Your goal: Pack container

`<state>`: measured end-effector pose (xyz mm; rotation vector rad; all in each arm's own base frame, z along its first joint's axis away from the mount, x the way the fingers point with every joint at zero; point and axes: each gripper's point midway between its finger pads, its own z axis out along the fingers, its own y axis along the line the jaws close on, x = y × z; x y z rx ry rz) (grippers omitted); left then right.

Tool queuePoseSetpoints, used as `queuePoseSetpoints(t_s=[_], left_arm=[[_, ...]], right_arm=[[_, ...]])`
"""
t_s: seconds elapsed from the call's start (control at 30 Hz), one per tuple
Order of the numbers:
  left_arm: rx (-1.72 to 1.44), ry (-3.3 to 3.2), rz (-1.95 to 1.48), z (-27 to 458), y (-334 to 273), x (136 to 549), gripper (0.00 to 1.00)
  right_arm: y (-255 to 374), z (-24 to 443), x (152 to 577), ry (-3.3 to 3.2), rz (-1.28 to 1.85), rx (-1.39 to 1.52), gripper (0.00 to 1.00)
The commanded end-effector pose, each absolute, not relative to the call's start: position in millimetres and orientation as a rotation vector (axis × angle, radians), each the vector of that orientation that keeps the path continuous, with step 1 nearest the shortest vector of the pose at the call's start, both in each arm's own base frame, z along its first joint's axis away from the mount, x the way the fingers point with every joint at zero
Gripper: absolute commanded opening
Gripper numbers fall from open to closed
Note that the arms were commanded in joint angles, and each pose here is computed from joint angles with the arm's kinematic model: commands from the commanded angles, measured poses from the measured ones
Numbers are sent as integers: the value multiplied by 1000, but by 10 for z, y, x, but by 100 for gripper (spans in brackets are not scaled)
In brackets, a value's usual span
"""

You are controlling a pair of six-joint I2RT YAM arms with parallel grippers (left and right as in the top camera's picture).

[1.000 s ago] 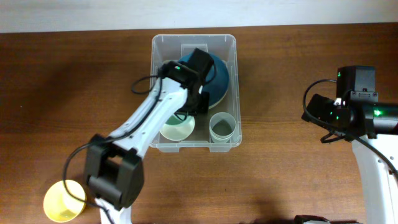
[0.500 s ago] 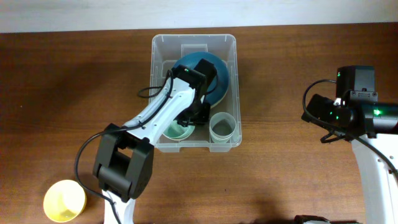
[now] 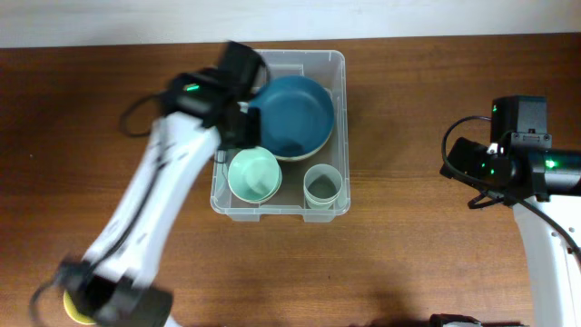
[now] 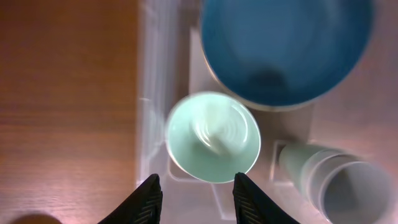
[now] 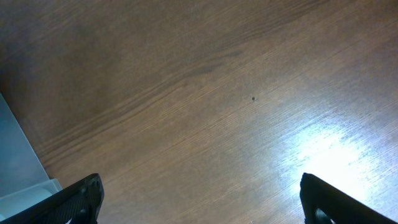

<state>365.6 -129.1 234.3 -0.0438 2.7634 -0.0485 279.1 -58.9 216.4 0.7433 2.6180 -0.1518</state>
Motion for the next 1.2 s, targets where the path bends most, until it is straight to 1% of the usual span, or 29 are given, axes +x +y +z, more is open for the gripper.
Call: queuePoseSetpoints(t_s=[0.0, 0.17, 0.43, 0.6, 0.83, 1.0, 1.07, 1.17], left_arm=[[-115, 2648, -52, 2725, -1111, 3616, 39], [-117, 2640, -57, 2768, -1095, 3586, 40], [-84, 2670, -106, 2599, -1279, 3705, 40], [-41, 2747, -98, 2216, -1460, 3802, 39], [61, 2884, -64, 1447, -1797, 3956, 39], [89, 3039, -37, 886, -1889, 3872, 39], [92, 3082, -13, 753, -1876, 3830, 38], [93, 3098, 8, 717, -1854, 3807, 34]], right_arm=[[-618, 2157, 2789, 2618, -171, 749, 97], [-618, 2156, 2788, 2618, -171, 750, 97], [-618, 2157, 2789, 2618, -171, 750, 97], [-618, 2157, 2789, 2618, -171, 749, 97], [-618, 2156, 2788, 2618, -171, 750, 96], [-617, 2156, 2787, 2619, -171, 750, 97], [-618, 2156, 2788, 2618, -171, 750, 96], [-618, 2156, 2788, 2618, -171, 750, 96]])
